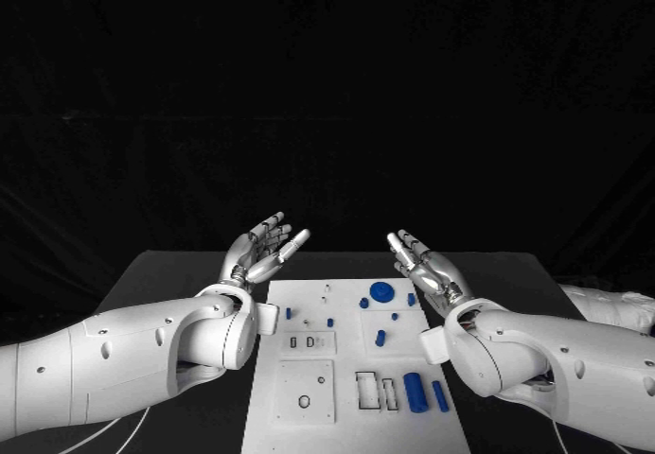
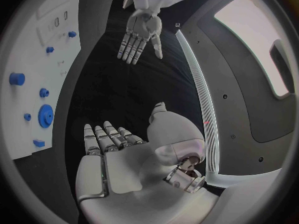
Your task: Assemble the parts on the task board
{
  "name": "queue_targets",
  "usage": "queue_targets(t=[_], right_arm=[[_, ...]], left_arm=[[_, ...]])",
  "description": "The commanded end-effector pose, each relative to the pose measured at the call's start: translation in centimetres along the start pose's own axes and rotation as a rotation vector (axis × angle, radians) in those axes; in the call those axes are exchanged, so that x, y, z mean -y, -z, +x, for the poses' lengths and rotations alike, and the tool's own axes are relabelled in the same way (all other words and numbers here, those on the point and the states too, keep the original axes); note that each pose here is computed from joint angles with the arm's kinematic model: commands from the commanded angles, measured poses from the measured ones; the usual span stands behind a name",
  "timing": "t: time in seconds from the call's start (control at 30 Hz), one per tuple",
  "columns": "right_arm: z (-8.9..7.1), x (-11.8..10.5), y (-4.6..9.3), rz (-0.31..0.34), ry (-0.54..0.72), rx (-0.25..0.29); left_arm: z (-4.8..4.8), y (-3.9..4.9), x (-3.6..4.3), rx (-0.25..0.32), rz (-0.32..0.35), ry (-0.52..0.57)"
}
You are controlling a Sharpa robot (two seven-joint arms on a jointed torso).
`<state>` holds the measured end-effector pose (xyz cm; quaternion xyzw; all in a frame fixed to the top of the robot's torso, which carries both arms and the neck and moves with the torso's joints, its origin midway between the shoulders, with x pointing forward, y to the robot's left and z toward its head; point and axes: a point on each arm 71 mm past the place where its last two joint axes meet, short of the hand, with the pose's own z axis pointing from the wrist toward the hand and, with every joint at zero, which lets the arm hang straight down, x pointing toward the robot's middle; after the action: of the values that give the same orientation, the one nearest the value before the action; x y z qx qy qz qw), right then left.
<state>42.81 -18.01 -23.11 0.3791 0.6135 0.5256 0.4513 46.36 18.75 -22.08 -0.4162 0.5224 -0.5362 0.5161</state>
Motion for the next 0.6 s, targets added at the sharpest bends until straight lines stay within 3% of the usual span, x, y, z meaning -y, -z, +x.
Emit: queue_targets(t=[0.03,0.27,0.3,0.6], right_arm=[[1.4,-0.3,0.6,-0.023,0.105,-0.193],[1.9,-0.1,1.1,-0.017,0.146,-0.252],[1.2,0.3,0.2,-0.026,0.162,-0.237],[0.0,0.6,-0.7,-0.036,0.215,-0.213]], left_arm=[[0.38,-0.02,1.27,-0.046,0.159,0.036],[0.38,-0.02,1.27,-0.046,0.159,0.036],[0.39,-0.25,0.93,-0.061,0.13,0.046],[0.02,-0.5,0.6,-0.055,0.107,0.016]])
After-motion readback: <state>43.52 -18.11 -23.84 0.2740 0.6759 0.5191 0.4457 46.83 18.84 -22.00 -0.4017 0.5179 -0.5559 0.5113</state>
